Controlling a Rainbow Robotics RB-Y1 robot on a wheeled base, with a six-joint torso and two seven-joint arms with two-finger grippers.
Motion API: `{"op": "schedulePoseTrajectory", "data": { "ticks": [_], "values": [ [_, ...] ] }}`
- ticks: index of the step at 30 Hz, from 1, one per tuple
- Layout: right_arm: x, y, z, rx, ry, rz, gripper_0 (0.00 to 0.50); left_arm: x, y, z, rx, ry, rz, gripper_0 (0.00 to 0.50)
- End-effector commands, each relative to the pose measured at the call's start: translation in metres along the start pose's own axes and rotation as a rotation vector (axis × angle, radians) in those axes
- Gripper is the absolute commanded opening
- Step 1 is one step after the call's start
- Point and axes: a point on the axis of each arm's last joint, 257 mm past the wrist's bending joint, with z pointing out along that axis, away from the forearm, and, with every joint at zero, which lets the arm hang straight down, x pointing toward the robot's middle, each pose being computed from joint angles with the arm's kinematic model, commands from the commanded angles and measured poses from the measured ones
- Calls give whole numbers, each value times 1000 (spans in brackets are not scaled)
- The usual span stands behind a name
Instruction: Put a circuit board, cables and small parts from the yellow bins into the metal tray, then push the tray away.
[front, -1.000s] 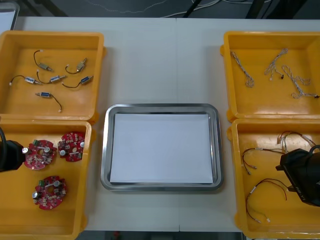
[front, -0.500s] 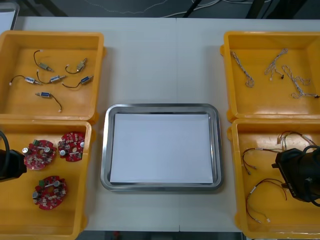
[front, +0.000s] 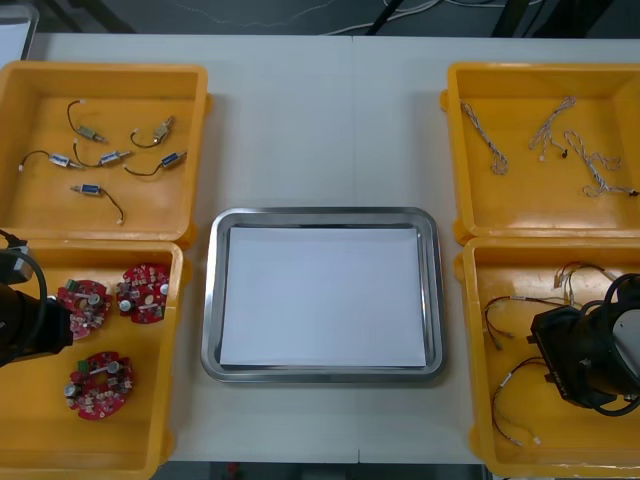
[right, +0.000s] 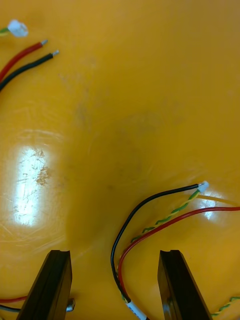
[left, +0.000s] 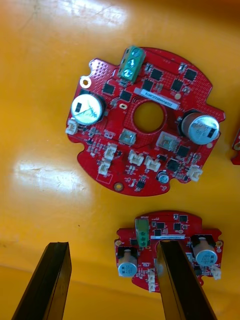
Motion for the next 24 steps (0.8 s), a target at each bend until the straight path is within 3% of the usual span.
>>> {"op": "schedulePoseTrajectory", "data": {
  "ticks": [1, 15, 17, 18, 19, 22, 24],
  "values": [
    [15, -6, 9, 6, 16, 42, 500, -12, -12, 1, 1, -15, 50, 500],
    [18, -6, 24, -2, -15, 42, 500, -8, -16, 19, -15, 9, 51, 500],
    [18, -6, 24, 0, -20, 42, 379, -7, -17, 21, -14, 13, 50, 500],
    [17, -6, 24, 1, -24, 43, 219, -6, -18, 23, -12, 15, 47, 500],
    [17, -6, 24, 1, -25, 43, 100, -4, -19, 24, -11, 20, 46, 500],
    [16, -7, 24, 2, -28, 43, 3, -2, -24, 26, 0, 27, 46, 500],
    [16, -7, 24, 2, -29, 43, 0, 0, -25, 27, 3, 32, 46, 500]
  ]
}}
